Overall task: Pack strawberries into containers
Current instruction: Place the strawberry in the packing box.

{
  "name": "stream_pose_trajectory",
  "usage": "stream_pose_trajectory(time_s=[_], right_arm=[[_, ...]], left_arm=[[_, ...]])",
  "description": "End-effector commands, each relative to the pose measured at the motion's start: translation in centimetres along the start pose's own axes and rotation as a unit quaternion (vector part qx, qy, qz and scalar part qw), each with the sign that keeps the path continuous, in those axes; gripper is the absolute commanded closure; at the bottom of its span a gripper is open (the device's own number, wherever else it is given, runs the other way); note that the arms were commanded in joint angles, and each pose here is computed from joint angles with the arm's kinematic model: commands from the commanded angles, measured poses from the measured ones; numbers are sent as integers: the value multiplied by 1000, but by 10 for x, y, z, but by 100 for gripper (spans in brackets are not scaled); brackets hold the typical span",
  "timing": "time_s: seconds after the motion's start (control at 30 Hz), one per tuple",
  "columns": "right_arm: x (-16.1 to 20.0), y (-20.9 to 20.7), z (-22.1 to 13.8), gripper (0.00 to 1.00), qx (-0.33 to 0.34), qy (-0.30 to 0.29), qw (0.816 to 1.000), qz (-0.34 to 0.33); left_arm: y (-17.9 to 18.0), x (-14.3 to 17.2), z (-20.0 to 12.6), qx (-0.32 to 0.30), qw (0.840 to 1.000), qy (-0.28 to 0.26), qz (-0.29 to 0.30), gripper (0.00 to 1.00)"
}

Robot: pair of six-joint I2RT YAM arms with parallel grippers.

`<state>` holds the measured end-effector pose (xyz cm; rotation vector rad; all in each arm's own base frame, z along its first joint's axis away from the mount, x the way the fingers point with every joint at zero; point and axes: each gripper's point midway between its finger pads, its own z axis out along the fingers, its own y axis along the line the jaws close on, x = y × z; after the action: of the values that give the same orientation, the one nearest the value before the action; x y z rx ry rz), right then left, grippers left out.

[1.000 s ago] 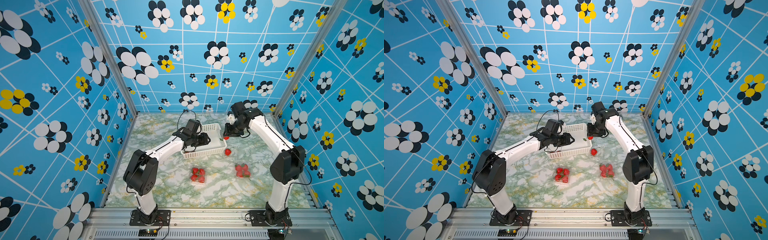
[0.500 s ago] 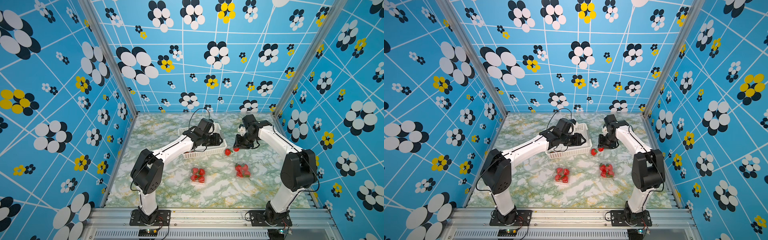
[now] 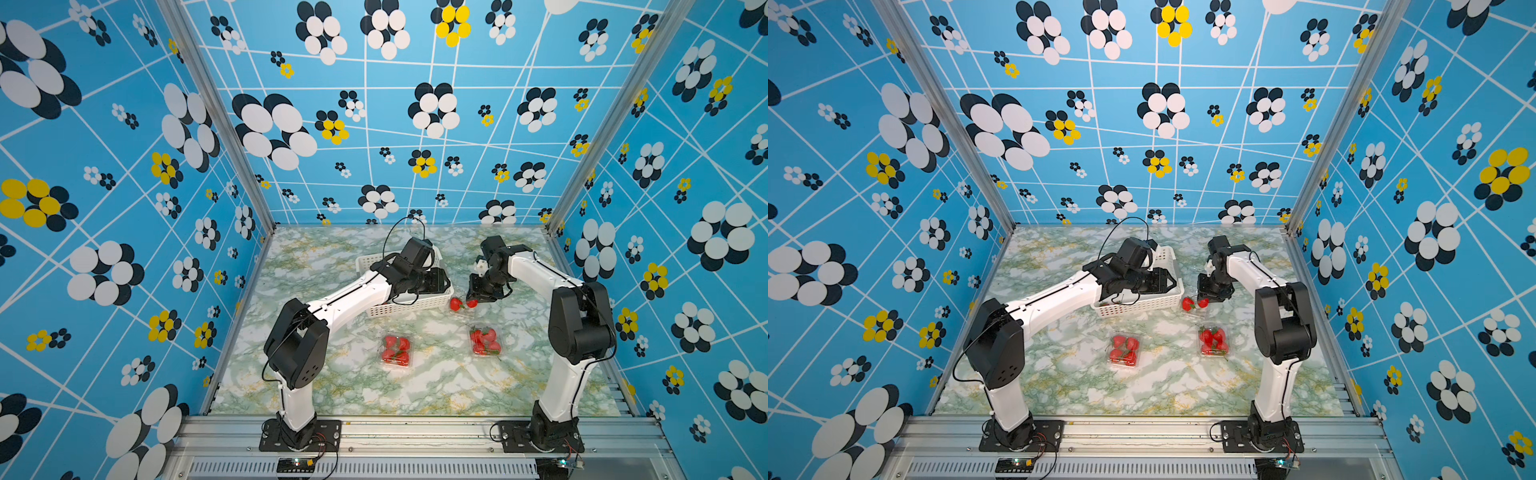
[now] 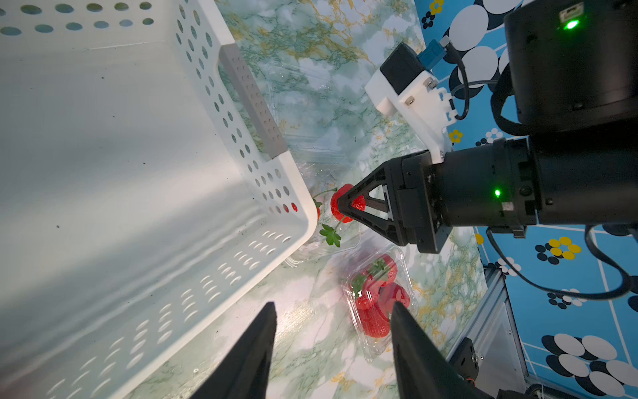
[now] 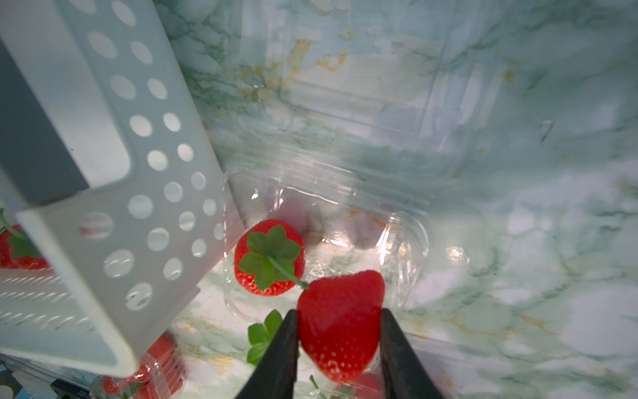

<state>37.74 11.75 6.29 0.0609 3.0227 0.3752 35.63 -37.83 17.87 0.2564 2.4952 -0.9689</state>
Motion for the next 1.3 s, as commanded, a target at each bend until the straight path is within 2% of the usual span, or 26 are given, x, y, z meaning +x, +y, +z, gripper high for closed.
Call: stream_pose_trajectory(time_s=[0.0,0.23,0.5,0.67,0.83,0.93,1.03,1.27], right_arm=[[-2,-8,6,78,16,7,1000,-7],[-1,-10,11,64,19,15,1000,-11],[0,-13,13,53,27,19,999,-10],[-4,-8,-5,51,21,-3,1000,-12],[-3,1,-42,51,15,-31,999,-18],[1,9,-64,51,3,-49,999,-24],[3,27,-78,51,-26,-61,997,-35],[-2,87,-89,51,-34,-80,992,-90]], left_arm=[[3,-3,5,-9,1000,2,1,45],[5,-2,5,-12,1000,2,-1,45],[8,0,5,-14,1000,2,-2,45],[8,-1,3,-15,1000,-1,0,45],[20,-2,4,-25,1000,-3,-7,45],[20,-8,-10,-25,1000,-16,-5,45],[30,-9,-19,-34,999,-24,-10,45],[58,-9,-42,-58,997,-38,-27,45]])
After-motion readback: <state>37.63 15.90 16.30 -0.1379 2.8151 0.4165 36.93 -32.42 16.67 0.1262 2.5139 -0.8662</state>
